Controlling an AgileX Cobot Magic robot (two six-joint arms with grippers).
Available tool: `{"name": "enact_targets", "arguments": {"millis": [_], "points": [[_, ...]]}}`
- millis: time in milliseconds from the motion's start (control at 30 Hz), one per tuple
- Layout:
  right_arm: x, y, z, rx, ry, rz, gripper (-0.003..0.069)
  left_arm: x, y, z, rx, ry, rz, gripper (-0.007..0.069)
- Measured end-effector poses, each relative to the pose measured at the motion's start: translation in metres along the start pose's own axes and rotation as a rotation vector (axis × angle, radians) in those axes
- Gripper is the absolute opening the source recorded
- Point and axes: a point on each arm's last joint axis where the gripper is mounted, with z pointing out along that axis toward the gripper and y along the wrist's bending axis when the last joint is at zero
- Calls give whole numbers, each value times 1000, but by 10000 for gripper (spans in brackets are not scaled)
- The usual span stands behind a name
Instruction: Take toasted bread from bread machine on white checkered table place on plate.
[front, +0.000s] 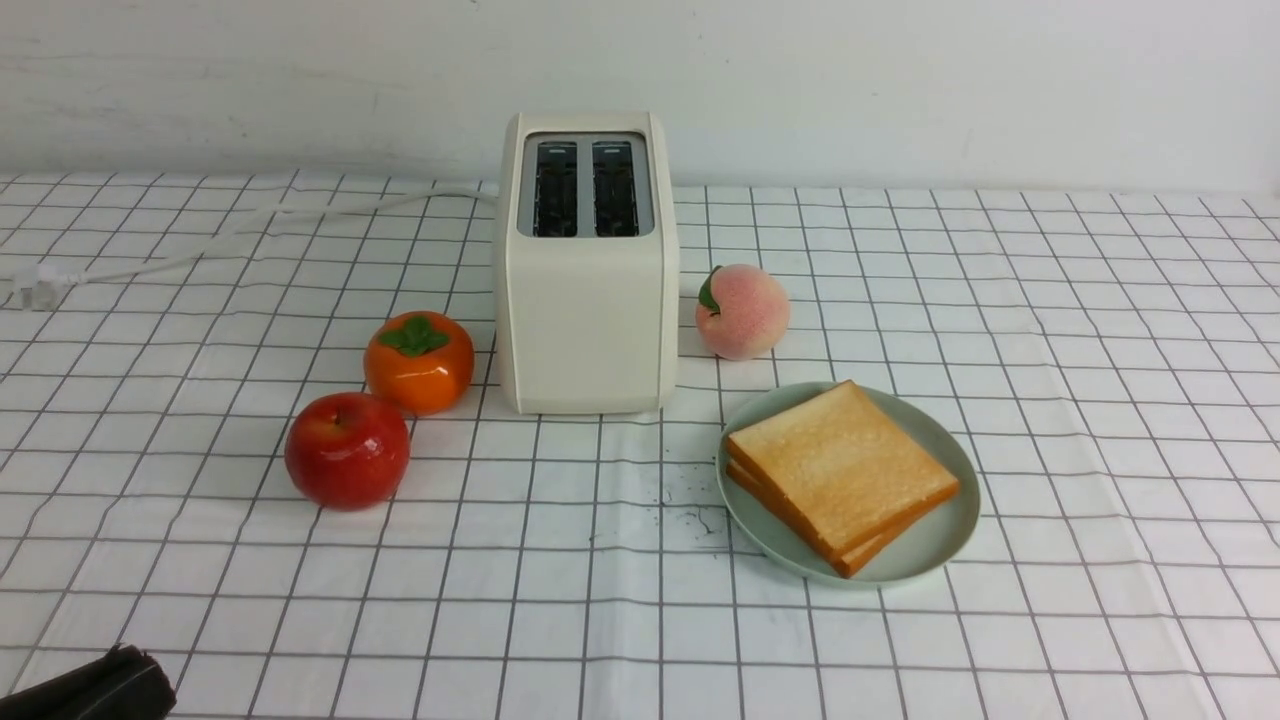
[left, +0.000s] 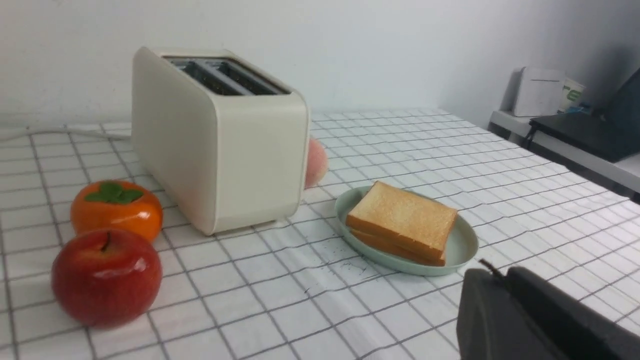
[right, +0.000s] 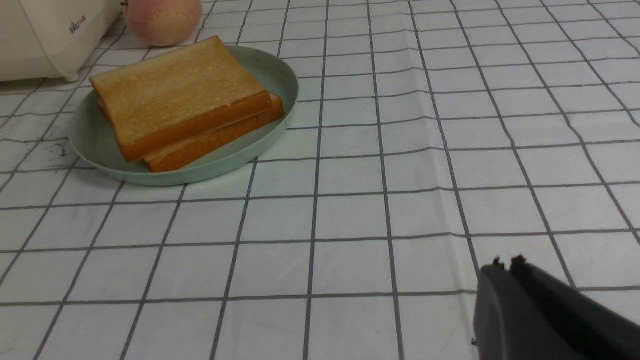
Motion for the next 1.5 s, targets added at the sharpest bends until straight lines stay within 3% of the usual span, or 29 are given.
{"name": "enact_targets", "arguments": {"millis": [300,333,467,667,1500], "points": [[0,0,0,-1,0,2,11,17,23,-6,-369,-103,-65,-13],[0,0,0,-1,0,3,13,25,29,-10,-460,-142,-62,-13],[0,0,0,-3,2,6,14,46,39,-10,-569,-115,-86,-13],[0,0,0,-4,2,8,22,75,41,-10,-602,129,-173,-13],[0,0,0,-4,2,8,42,76,41,-10,-600,133,-196,-13]]}}
